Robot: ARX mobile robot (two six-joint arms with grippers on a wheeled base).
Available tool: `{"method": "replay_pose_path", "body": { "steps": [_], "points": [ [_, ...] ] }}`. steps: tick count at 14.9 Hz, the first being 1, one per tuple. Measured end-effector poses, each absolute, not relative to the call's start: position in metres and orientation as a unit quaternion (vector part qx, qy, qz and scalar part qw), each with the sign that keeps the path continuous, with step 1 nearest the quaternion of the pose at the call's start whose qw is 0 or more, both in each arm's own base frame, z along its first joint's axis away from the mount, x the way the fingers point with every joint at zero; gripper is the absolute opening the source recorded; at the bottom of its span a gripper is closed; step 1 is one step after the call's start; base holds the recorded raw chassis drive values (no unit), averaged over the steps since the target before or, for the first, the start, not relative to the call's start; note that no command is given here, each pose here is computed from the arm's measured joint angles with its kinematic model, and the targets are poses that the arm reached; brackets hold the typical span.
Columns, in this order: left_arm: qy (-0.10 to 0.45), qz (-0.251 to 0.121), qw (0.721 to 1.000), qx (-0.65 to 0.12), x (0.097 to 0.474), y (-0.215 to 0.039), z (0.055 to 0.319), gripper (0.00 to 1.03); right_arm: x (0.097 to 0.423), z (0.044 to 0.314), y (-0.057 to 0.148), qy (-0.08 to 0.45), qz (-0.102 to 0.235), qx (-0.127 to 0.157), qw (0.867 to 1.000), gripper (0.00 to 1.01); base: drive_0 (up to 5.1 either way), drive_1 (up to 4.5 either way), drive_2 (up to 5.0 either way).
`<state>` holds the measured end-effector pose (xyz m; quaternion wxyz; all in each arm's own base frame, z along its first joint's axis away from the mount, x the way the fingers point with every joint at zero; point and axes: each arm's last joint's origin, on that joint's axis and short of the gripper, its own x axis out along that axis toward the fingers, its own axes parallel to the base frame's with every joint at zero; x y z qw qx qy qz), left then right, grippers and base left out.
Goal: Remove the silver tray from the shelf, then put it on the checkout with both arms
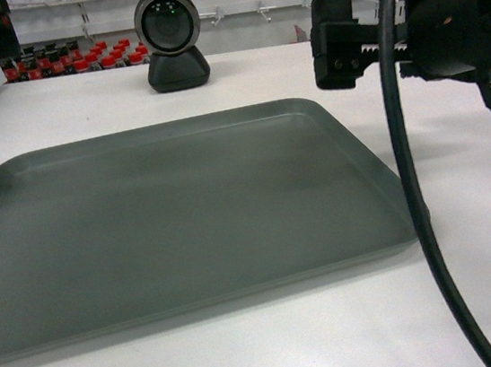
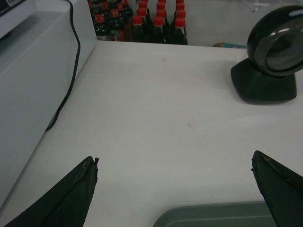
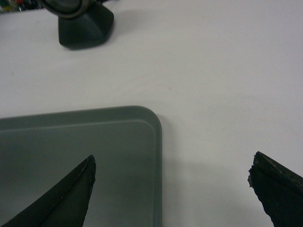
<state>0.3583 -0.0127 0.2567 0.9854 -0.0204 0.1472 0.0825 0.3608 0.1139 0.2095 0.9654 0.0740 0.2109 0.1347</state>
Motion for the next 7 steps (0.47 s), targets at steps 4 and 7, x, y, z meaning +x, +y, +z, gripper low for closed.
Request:
{"method": "replay_pose_path", "body": {
  "steps": [4,7],
  "points": [
    [0.077,0.077,0.99,-0.091,0.323,0.008,0.307,0.98,0.327,0.254,0.091,0.133,0.15,0.126,0.972,0.98,0.0,0.0,0.0],
    [0.035,0.082,0.989,-0.117,0.286,0.019,0.327,0.98,0.282,0.287,0.066,0.073,0.163,0.155,0.972,0.98,0.0,0.0,0.0]
  ]
}}
